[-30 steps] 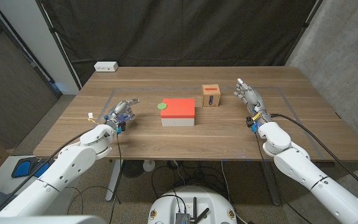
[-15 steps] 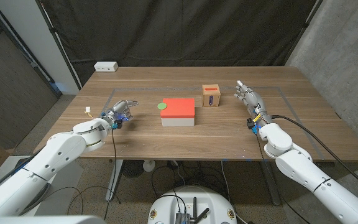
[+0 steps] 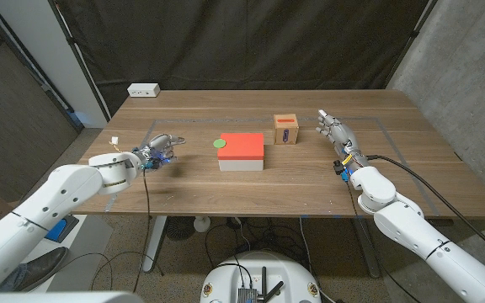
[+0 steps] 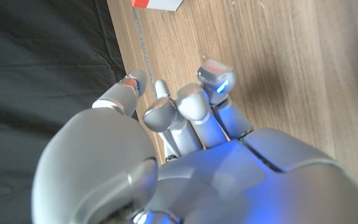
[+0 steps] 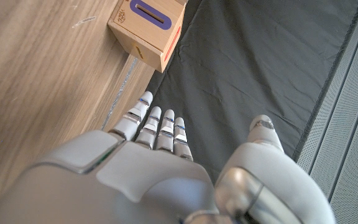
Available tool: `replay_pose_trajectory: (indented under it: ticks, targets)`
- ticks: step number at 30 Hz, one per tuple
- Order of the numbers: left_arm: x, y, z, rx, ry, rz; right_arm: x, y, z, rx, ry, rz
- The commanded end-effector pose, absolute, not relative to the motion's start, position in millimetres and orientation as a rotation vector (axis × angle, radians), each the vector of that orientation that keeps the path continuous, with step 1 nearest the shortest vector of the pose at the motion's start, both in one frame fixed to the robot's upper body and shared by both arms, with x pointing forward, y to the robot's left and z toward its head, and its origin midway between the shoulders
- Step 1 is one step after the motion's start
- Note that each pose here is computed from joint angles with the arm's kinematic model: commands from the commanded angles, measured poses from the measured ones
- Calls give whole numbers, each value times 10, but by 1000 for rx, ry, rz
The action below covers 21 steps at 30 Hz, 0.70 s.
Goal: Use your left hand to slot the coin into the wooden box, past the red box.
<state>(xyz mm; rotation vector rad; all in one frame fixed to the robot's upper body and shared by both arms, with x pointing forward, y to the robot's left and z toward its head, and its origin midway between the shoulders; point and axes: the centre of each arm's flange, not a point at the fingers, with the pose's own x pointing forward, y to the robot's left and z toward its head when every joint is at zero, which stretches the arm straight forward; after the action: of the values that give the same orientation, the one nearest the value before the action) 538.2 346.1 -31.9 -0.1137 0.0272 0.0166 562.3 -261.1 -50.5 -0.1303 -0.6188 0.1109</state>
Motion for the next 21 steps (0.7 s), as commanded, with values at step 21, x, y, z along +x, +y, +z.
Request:
replay_pose_trajectory:
  ticks: [21]
  targets:
    - [5473, 3361, -122, -136, 292, -171, 5668, -2654, -625, -151, -584, 123]
